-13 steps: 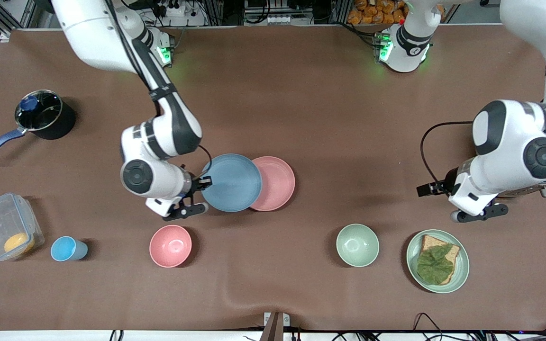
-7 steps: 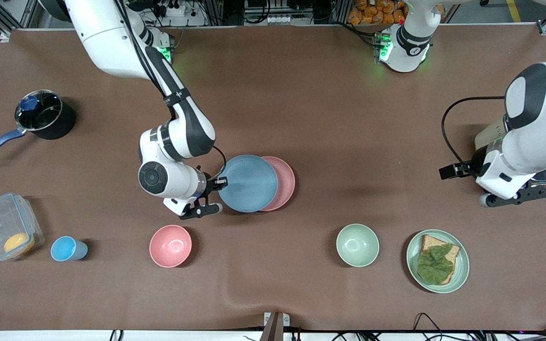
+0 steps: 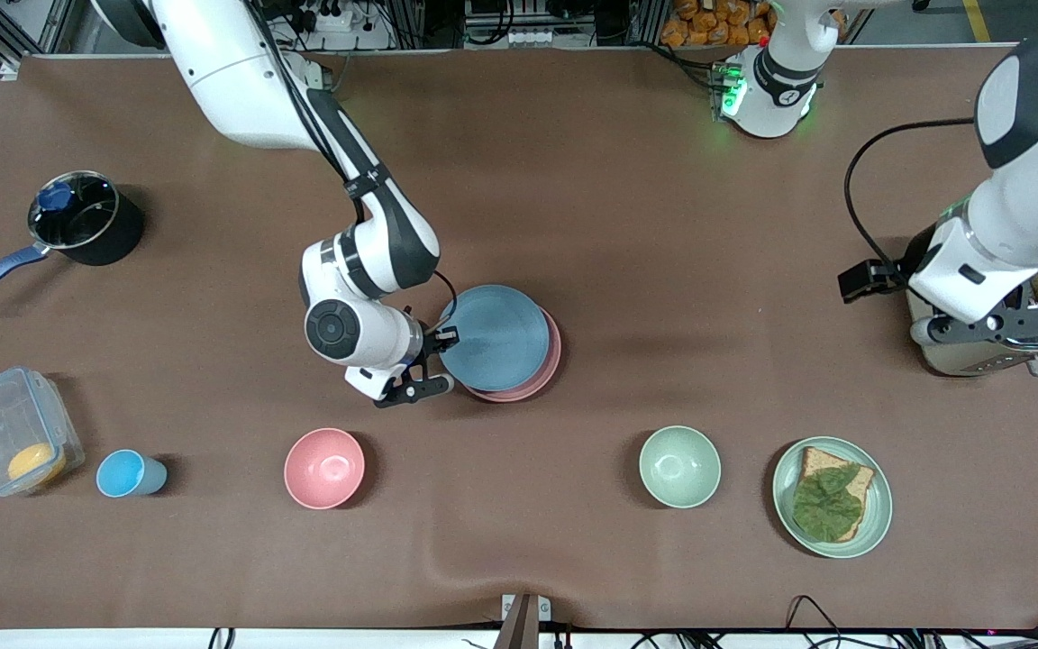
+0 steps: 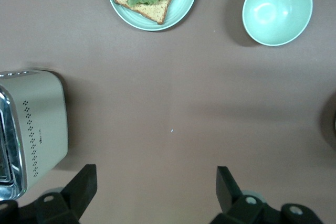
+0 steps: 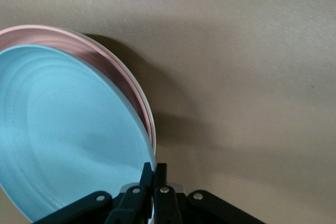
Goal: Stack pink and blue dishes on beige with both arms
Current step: 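Open the right gripper and draw it back from the plate stack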
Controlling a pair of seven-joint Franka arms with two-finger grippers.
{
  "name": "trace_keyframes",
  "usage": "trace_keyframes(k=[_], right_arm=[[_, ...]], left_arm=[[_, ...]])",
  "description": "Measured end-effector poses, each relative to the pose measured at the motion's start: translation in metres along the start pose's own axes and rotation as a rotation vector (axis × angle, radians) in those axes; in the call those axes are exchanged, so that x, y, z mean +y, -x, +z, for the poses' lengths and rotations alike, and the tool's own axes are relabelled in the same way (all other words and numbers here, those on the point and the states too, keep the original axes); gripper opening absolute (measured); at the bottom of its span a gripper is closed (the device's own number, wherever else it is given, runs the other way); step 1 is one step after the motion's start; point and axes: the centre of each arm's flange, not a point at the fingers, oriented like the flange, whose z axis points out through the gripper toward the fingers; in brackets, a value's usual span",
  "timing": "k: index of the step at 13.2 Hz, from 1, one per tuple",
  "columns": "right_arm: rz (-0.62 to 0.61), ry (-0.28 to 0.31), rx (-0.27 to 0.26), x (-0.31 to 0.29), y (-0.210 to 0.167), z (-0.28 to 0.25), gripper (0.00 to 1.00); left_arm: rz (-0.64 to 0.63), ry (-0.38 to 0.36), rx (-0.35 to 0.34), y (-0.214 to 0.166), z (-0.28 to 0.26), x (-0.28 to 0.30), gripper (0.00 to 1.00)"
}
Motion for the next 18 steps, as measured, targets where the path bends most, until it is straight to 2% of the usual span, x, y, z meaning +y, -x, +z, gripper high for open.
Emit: trace_keyframes(k=[1,3,6,7,9,11,13,15,17,18], right_arm=[[-0.004,0.001,0.006,-0.003,0.0,0.003,0.08],[-0.009,-0.001,0.023,-0.006,-0.003,0.0,0.3],[-0.004,-0.001,0.089,0.0,-0.018,-0.031,0.65],[0.005,0.006,0.12,0.012,-0.024,-0.049,0.76],[0.018,0.063,0.157,0.043,-0.029,-0.1,0.99],[0.035,0.151,0.172,0.077,-0.019,-0.164,1.0],[0.067,0.21,0.188,0.106,-0.003,-0.22,1.0],[0.106,0.216,0.218,0.128,0.014,-0.269,1.0],[0.167,0.193,0.212,0.162,0.042,-0.319,1.0],[0.188,0.187,0.23,0.182,0.057,-0.346,1.0]], left_arm=[[-0.004,0.005,0.005,0.005,-0.006,-0.006,1.0],[0.011,0.042,0.0,0.01,-0.013,-0.035,1.0],[0.008,0.058,-0.01,0.01,-0.015,-0.057,1.0],[0.012,0.057,-0.014,0.011,-0.017,-0.055,1.0],[0.02,0.056,-0.02,0.015,-0.03,-0.052,1.0],[0.022,0.056,-0.017,0.017,-0.038,-0.051,1.0],[0.021,0.054,-0.017,0.016,-0.038,-0.051,1.0],[0.024,0.052,-0.017,0.016,-0.038,-0.05,1.0],[0.028,0.05,-0.016,0.016,-0.038,-0.048,1.0],[0.033,0.049,-0.015,0.017,-0.039,-0.045,1.0]])
